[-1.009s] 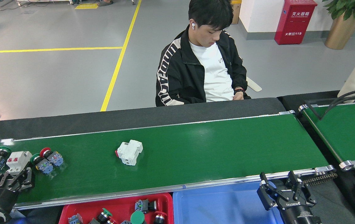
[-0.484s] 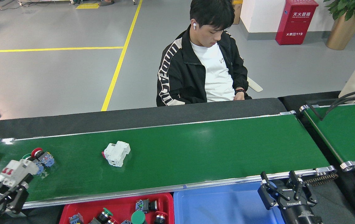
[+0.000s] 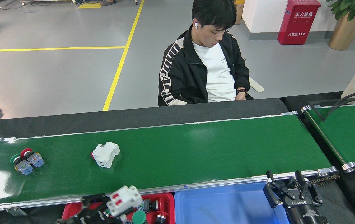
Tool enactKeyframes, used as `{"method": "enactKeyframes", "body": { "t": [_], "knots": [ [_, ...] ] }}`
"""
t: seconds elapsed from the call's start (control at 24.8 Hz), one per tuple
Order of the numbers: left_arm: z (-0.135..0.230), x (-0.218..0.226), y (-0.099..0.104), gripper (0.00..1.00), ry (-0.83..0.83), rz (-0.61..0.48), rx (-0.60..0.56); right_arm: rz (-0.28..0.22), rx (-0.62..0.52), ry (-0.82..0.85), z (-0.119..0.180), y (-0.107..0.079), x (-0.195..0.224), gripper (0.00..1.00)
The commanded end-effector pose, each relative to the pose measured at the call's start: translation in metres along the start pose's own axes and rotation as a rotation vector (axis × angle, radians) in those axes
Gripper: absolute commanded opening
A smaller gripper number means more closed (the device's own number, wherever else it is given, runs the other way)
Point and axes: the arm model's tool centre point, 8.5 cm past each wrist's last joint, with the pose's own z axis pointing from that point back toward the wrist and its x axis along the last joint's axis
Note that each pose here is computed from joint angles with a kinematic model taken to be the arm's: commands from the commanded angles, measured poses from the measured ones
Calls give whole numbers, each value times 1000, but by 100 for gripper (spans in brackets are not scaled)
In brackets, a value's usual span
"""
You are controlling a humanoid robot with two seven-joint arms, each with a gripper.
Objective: Pick switch part from conveyor to tray
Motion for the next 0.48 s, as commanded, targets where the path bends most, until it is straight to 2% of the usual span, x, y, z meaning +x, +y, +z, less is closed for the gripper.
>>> {"method": "enactKeyframes", "body": {
  "t": [0.0, 0.24, 0.32, 0.44],
  "knots": [
    [-18, 9, 10, 10, -41, -26, 10, 6, -30, 0, -4, -9, -3, 100],
    [-75, 56, 21, 12, -147, -118, -11, 6, -30, -4, -4, -10, -2, 100],
    [-83, 61, 23, 17, -141, -140, -17, 5, -31, -4, -4, -10, -1, 100],
    [-96, 64, 30, 66, -124, -153, -5, 3, -31, -4, -4, -10, -1, 100]
  ]
}}
